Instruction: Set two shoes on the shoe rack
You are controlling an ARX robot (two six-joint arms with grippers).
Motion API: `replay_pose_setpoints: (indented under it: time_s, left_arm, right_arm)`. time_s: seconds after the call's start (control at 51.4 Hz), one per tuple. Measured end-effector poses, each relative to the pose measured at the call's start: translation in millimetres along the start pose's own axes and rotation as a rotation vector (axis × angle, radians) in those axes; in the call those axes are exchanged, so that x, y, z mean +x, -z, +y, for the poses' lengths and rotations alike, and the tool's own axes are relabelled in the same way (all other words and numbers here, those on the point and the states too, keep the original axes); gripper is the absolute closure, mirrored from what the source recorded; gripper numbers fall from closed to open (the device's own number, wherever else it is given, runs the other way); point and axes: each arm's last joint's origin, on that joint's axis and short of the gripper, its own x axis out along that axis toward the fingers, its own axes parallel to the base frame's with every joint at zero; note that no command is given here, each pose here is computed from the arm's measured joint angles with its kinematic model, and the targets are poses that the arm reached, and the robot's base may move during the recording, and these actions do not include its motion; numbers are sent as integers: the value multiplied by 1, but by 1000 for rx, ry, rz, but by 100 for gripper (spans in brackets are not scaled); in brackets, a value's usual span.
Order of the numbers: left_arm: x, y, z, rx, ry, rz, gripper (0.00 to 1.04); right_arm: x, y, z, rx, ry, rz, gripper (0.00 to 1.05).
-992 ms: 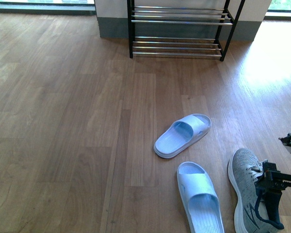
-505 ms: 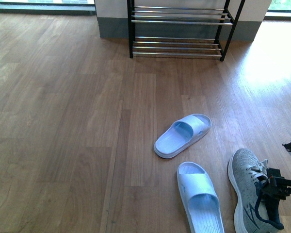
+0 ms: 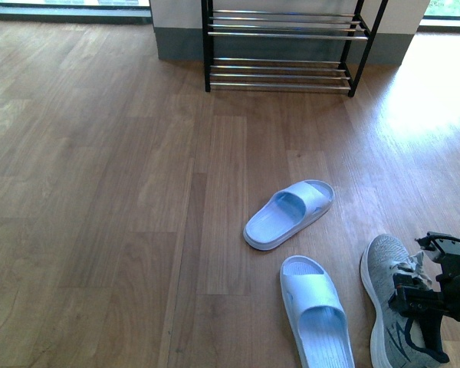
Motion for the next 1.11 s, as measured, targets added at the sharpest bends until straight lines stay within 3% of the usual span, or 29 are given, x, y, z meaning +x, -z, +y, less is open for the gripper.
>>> replay_pose_setpoints:
  time_s: [0.233,0.447,1.108]
  left_arm:
    - [0,0,0,0,0,0,103]
    - [0,0,0,0,0,0,103]
    - [0,0,0,0,0,0,103]
  right_arm:
    - [-31,4,-18,62,8,26,9]
    - [-66,-9,-20,46,-8,-34,9]
    - [-33,-2,-21,21,22,12,9]
